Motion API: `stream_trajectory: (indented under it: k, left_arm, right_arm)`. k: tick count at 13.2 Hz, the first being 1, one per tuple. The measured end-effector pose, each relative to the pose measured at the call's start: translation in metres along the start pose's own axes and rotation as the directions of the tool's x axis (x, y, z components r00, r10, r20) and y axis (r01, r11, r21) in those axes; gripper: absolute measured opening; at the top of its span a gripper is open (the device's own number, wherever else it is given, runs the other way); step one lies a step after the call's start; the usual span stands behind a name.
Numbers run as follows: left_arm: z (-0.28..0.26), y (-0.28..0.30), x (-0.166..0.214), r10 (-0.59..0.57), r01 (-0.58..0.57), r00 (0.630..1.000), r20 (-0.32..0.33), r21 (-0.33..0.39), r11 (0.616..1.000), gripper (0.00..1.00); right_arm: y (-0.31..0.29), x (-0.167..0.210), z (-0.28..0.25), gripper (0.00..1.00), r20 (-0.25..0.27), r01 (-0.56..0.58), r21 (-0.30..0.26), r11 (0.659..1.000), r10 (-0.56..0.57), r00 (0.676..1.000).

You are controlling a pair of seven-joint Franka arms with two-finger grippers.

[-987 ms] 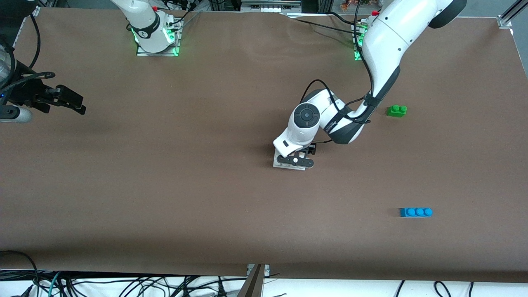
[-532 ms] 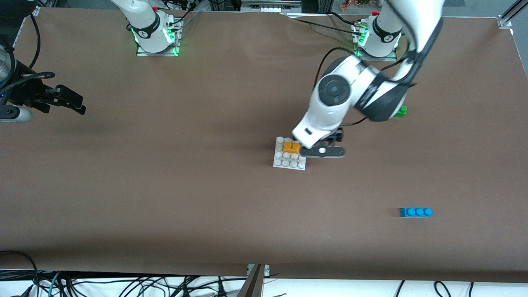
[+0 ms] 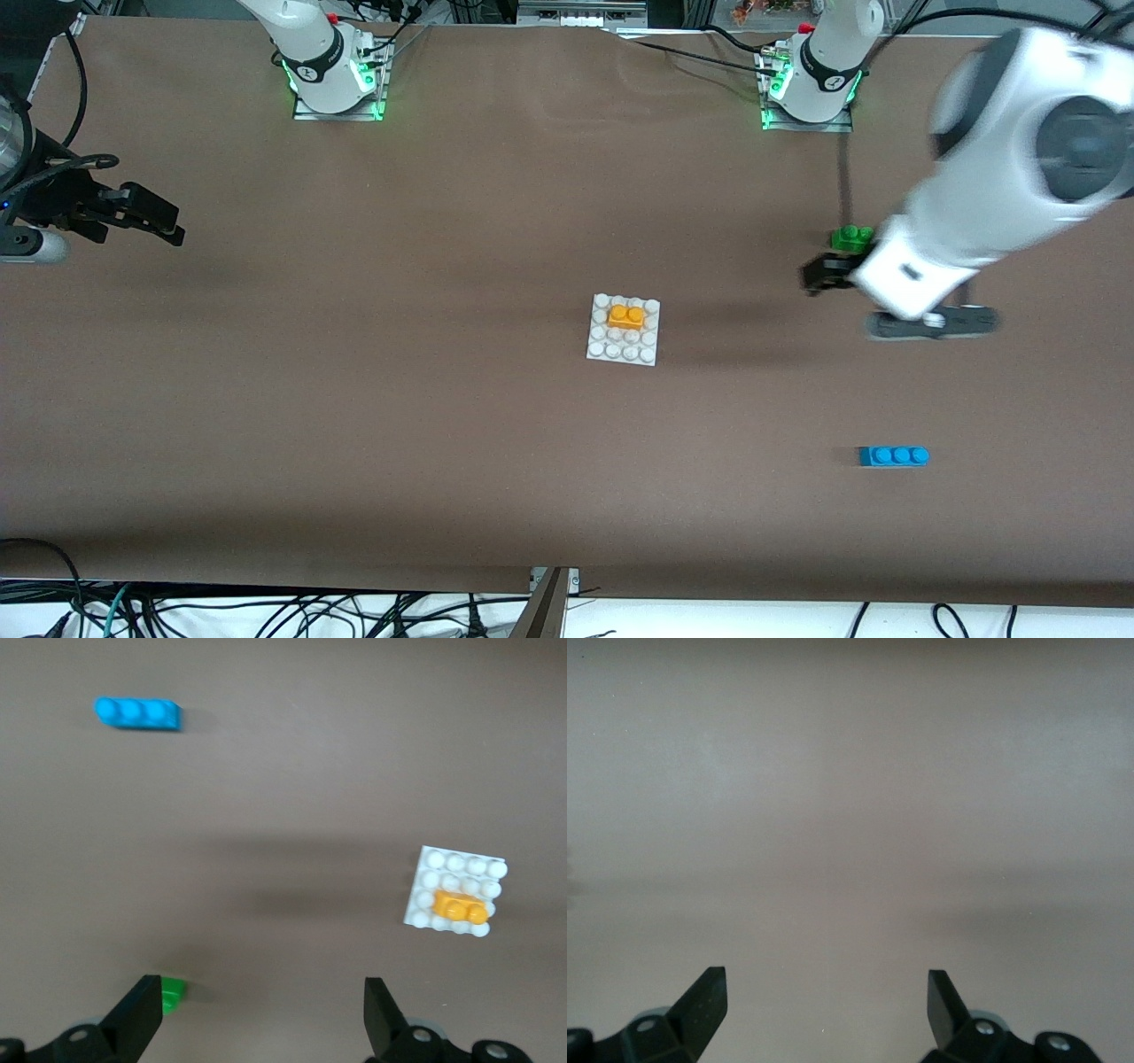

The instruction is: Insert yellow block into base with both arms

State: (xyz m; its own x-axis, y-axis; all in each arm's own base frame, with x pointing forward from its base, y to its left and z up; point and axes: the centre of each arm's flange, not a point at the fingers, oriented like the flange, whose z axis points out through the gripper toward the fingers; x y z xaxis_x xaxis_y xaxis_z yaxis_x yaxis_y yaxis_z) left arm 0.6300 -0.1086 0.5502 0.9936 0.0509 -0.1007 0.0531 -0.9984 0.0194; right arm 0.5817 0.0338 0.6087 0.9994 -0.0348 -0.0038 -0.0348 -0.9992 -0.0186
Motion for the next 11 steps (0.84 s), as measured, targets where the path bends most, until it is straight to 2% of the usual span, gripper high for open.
stream_trajectory:
  k: [3,7,11]
  left_arm:
    - [-0.02,-0.082,-0.003,0.01,-0.01,1.0,-0.027,-0.005,1.0,1.0]
    - [-0.017,-0.08,-0.035,0.089,-0.089,0.989,-0.12,0.011,0.996,1.0]
    - [-0.013,-0.078,-0.059,0.096,-0.095,0.987,-0.126,0.016,0.995,1.0]
  right_arm:
    - [0.0,0.0,0.0,1.0,0.0,0.0,0.0,1.0,0.0,1.0]
    - [0.0,0.0,0.0,1.0,0.001,0.0,0.0,1.0,0.0,1.0]
    - [-0.002,0.0,0.0,1.0,0.001,0.003,0.0,1.0,-0.003,1.0]
